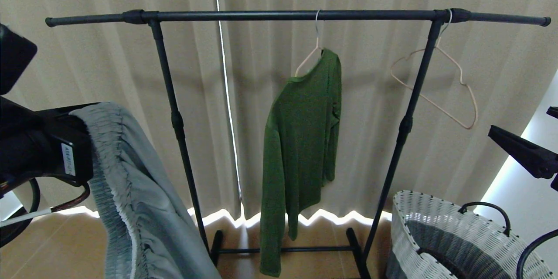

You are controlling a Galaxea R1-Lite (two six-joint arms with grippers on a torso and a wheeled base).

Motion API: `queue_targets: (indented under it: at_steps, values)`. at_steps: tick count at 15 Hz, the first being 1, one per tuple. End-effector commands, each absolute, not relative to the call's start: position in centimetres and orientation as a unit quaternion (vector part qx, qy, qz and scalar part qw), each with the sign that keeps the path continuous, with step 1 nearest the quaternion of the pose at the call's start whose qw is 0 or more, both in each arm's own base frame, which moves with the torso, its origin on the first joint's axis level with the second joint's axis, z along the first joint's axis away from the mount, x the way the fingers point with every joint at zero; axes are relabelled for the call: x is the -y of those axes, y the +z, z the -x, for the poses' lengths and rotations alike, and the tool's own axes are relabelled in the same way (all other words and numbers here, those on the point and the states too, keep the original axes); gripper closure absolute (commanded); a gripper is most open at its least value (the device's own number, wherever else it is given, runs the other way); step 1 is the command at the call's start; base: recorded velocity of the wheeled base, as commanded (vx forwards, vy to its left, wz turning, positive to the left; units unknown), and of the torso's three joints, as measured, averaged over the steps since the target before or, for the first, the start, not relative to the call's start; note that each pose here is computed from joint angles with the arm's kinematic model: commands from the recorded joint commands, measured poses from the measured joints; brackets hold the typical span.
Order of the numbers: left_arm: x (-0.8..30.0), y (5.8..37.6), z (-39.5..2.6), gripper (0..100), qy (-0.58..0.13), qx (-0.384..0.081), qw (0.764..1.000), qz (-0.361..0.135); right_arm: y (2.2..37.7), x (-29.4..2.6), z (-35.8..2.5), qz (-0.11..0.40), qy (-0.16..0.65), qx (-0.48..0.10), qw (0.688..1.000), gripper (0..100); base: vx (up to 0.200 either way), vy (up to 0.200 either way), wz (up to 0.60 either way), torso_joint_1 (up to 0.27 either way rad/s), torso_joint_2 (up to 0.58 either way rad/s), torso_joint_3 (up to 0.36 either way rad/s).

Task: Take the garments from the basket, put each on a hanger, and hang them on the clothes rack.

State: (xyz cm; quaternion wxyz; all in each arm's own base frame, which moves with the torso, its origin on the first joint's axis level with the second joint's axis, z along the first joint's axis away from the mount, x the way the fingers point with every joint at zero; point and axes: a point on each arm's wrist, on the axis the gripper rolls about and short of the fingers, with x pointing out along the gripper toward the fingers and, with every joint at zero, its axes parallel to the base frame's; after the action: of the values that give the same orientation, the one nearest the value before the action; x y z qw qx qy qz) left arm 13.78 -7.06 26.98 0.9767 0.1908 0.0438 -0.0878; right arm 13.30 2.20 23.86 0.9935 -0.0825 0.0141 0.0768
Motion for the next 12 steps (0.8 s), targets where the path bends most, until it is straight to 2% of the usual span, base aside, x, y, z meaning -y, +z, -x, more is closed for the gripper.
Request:
queue_targets:
  at_steps: [1,6,12]
  values:
    - [7.0,26.7,-13.7,100,-0.088,-0.046,0.976,-0.192,23.8,-2.2,-13.3,0.083,0.076,-0.015,0.994,0,0.000,0.000,0.00,0.183,-0.46,-0.281]
    - [6.8,26.3,-13.2,100,-0.089,-0.049,0.975,-0.196,22.9,-2.2,-13.2,0.087,0.075,-0.031,0.993,0,0.000,0.000,0.00,0.198,-0.47,-0.270]
    - [6.8,25.6,-13.1,100,-0.102,-0.017,0.977,-0.185,22.6,-1.4,-13.5,0.088,0.047,-0.047,0.994,0,0.000,0.000,0.00,0.035,-0.08,-0.043]
